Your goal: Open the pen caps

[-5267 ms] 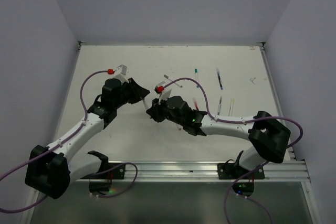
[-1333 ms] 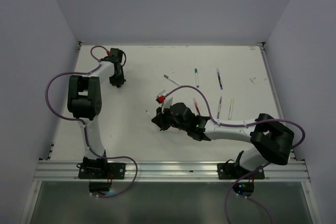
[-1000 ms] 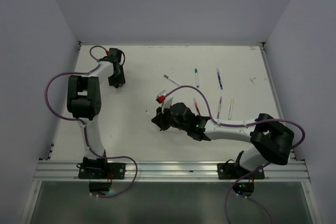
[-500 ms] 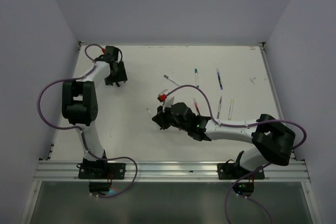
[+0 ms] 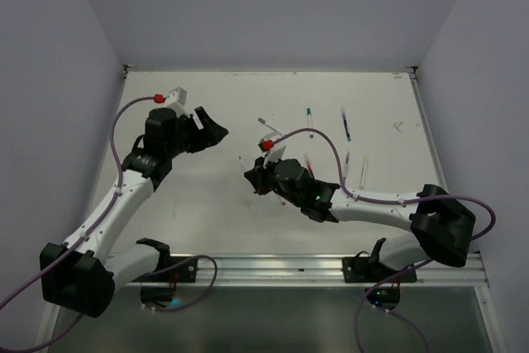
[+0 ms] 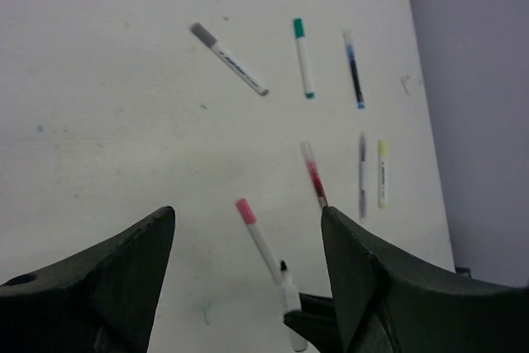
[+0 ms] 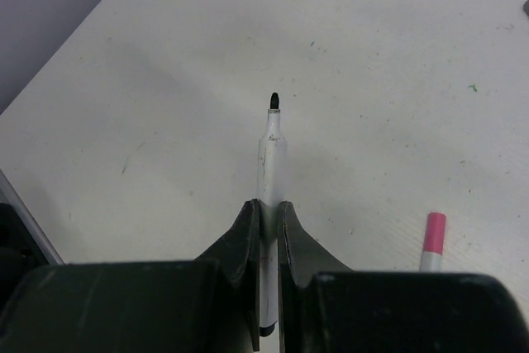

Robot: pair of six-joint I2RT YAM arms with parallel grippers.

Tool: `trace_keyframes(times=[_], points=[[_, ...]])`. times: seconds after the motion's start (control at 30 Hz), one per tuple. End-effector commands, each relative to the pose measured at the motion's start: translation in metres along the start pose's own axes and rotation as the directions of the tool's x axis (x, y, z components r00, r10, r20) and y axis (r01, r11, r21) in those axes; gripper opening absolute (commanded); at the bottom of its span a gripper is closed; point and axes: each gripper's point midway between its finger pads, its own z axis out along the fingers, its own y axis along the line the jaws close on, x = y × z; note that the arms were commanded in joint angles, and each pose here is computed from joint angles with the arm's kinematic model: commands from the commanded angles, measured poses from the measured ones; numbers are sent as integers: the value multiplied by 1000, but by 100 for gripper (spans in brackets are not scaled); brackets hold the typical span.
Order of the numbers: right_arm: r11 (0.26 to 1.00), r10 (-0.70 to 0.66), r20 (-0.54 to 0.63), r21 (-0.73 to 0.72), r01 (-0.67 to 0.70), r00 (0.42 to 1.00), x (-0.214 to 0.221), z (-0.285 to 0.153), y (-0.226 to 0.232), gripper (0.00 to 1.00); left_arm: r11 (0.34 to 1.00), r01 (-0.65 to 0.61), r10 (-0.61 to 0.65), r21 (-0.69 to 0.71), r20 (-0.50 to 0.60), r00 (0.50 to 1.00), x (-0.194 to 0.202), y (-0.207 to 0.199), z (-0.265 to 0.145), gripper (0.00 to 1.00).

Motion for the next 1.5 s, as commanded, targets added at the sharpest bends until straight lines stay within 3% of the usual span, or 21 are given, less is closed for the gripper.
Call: trace_keyframes(times=[0.0,0.4,0.7,0.8,0.9,0.93,1.03,1.1,1.13,1.2,1.23,1.37,1.43,1.47], points=[[998,57,140,7,-59,989,-48,-1,8,0,976,61,-61,211,-4,998,19,-56,-14,75],[998,58,166,13,-61,984,-54,-2,7,0,967,119,-97,224,-108,989,79,-72,-8,67],[998,51,173,11,-54,984,-55,0,7,0,980,113,-92,165,-131,987,91,-67,4,56],[999,51,172,6,-53,984,-54,1,8,0,981,120,-98,155,-140,985,94,-66,7,44],[998,53,171,8,-55,984,-53,1,7,0,981,122,-99,153,-149,984,96,-67,8,24],[998,55,172,6,-56,984,-54,0,8,0,981,123,-101,151,-149,984,96,-67,8,12],[998,57,169,3,-59,984,-52,-1,8,1,985,117,-100,125,-137,986,92,-64,9,0],[998,56,166,2,-57,985,-50,-3,7,14,992,92,-80,84,-140,987,93,-56,11,0],[998,56,170,1,-58,984,-52,-4,6,33,995,79,-72,64,-118,990,86,-55,12,0],[999,52,164,2,-53,985,-49,-7,5,53,999,32,-32,-2,-132,991,86,-40,16,0],[999,45,158,4,-46,986,-48,-9,4,68,1000,20,-21,-14,-130,991,81,-39,17,0],[999,31,140,25,-34,990,-41,-14,-3,89,981,-58,29,-184,-161,987,61,20,29,0],[999,19,136,45,-25,991,-38,-15,-8,94,955,-101,49,-279,-189,981,51,46,39,0],[998,11,136,59,-19,991,-37,-17,-11,98,926,-151,61,-347,-255,965,57,72,42,0]])
